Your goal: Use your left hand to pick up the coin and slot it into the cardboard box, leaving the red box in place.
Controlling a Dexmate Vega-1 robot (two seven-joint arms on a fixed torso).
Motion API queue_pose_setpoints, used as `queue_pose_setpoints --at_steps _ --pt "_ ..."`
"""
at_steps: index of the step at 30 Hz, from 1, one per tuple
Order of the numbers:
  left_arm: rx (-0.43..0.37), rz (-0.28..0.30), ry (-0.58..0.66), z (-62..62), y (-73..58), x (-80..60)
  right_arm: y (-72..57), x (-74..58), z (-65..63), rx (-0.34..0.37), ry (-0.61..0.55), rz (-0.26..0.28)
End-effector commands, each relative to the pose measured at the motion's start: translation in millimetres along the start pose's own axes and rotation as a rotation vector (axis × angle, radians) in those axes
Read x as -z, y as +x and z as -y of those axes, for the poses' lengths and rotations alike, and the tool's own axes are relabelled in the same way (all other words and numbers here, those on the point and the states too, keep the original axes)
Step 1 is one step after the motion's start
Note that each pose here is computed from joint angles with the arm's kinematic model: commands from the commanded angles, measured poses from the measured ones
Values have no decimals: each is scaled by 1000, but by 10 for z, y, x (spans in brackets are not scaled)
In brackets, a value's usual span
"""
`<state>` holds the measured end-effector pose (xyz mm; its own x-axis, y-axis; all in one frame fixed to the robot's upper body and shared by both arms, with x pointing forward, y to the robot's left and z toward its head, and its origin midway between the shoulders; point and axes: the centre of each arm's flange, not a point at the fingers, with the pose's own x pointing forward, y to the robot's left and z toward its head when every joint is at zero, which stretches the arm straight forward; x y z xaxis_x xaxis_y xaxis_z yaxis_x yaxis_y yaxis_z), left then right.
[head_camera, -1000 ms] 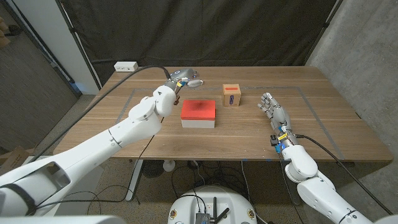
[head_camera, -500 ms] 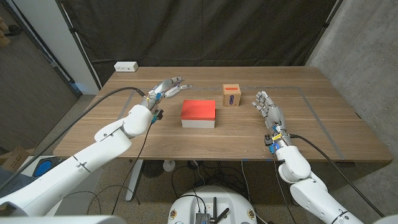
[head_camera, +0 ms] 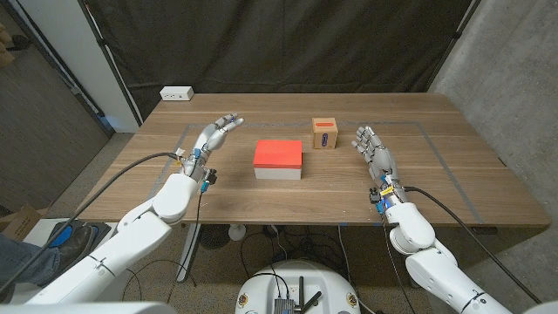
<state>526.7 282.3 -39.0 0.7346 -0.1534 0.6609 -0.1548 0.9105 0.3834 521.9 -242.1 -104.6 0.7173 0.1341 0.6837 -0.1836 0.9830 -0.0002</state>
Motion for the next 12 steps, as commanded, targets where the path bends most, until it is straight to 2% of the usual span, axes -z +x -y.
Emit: queue_pose_setpoints --at_steps 1,7,12 --pt "-71 11 -230 34 -140 337 48 80 133 -16 21 -17" --pt "-85 5 -261 100 -117 328 66 104 210 -10 17 -17" --pt "-84 10 -276 122 -100 321 90 109 223 -3 19 -19"
